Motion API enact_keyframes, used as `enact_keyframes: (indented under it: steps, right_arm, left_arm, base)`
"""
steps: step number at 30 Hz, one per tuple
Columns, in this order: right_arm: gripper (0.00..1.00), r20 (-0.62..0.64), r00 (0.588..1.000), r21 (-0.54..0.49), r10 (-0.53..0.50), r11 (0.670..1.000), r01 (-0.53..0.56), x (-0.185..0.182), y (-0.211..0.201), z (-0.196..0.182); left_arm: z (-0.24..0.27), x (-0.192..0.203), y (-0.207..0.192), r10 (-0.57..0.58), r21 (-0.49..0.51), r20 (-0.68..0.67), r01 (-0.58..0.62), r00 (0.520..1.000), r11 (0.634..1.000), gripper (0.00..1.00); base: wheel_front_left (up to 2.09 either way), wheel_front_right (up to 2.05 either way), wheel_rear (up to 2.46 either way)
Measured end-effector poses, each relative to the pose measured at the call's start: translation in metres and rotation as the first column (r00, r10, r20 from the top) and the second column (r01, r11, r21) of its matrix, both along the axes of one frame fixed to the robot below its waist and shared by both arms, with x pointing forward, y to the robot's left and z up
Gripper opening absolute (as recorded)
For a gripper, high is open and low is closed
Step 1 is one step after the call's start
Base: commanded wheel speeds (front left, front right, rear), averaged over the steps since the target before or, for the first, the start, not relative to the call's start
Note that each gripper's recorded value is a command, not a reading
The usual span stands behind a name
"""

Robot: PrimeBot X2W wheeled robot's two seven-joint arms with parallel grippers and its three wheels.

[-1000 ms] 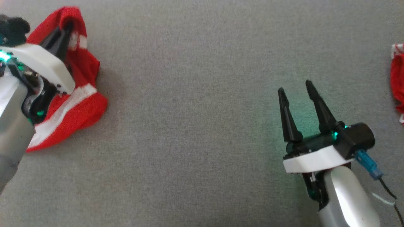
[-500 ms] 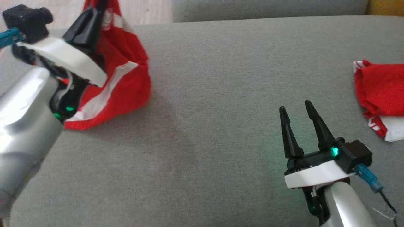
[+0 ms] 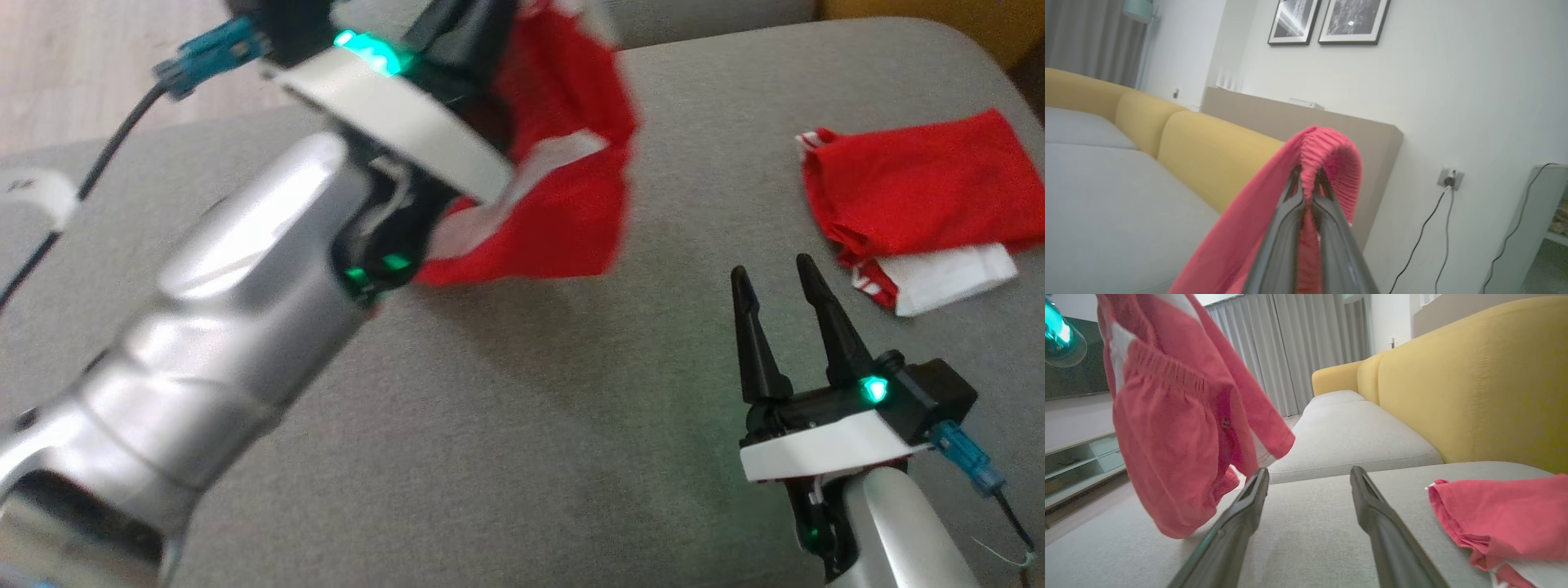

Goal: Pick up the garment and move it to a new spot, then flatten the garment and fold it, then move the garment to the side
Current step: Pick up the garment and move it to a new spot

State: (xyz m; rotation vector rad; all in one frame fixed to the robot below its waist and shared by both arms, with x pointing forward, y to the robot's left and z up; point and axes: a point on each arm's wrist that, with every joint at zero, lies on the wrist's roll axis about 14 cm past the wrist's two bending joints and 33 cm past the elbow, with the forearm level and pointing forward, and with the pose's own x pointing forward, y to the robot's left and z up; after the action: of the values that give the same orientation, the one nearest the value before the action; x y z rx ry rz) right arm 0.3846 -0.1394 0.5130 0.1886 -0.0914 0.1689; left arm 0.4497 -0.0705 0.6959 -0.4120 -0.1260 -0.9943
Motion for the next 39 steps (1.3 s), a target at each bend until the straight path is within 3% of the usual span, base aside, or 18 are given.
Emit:
enact_keyframes:
  steps: [2, 6, 11, 14, 18, 22, 30, 32, 33, 39]
  right_arm:
    - [1.0, 0.004, 0.999, 0.005, -0.033, 0.999, 0.033, -0.005, -0.011, 0.002]
    - [1.0, 0.01, 0.997, 0.006, -0.072, 0.997, 0.072, -0.01, -0.024, 0.005]
    - [1.0, 0.005, 0.996, 0.017, -0.087, 0.996, 0.087, -0.011, -0.028, 0.004]
    - [1.0, -0.008, 0.996, 0.016, -0.088, 0.996, 0.088, -0.01, -0.029, 0.0]
    - [1.0, -0.023, 0.996, 0.013, -0.085, 0.996, 0.086, -0.007, -0.028, -0.006]
    - [1.0, -0.043, 0.995, 0.002, -0.089, 0.996, 0.089, -0.003, -0.029, -0.013]
    - [1.0, -0.051, 0.997, -0.005, -0.052, 0.999, 0.052, 0.008, -0.018, -0.018]
    - [1.0, -0.054, 0.998, -0.004, -0.045, 0.999, 0.044, 0.009, -0.015, -0.018]
    - [1.0, -0.055, 0.998, -0.004, -0.041, 0.999, 0.041, 0.009, -0.014, -0.019]
    - [1.0, -0.056, 0.998, -0.002, -0.028, 1.0, 0.028, 0.01, -0.01, -0.02]
  left_arm:
    - [0.03, -0.019, -0.032, -0.085, -0.086, 0.028, 0.087, 0.996, 0.993, 0.0]
    - [0.065, -0.032, -0.048, -0.145, -0.244, 0.014, 0.144, 0.989, 0.959, 0.0]
    - [0.068, -0.021, -0.043, -0.116, -0.275, 0.001, 0.112, 0.993, 0.955, 0.0]
    - [0.005, 0.01, -0.024, -0.013, -0.154, -0.089, -0.001, 0.996, 0.988, 0.0]
    - [-0.092, 0.029, 0.009, 0.096, 0.02, -0.218, -0.094, 0.971, 0.995, 0.0]
    - [-0.166, 0.035, 0.039, 0.189, 0.151, -0.314, -0.147, 0.931, 0.977, 0.0]
    - [-0.22, 0.055, 0.092, 0.345, 0.318, -0.322, -0.242, 0.882, 0.917, 0.0]
    - [-0.227, 0.06, 0.104, 0.38, 0.365, -0.3, -0.263, 0.875, 0.893, 0.47]
    - [-0.227, 0.064, 0.109, 0.395, 0.377, -0.288, -0.276, 0.872, 0.884, 1.0]
    - [-0.209, 0.085, 0.139, 0.478, 0.379, -0.224, -0.376, 0.849, 0.845, 1.0]
  base:
    - [0.0, 0.0, 0.0]
    - [0.0, 0.0, 0.0]
    - [0.0, 0.0, 0.0]
    - [0.0, 0.0, 0.0]
    - [0.0, 0.0, 0.0]
    - [0.0, 0.0, 0.0]
    - [0.0, 0.0, 0.0]
    - [0.0, 0.0, 0.0]
    - [0.0, 0.0, 0.0]
    - [0.0, 0.0, 0.0]
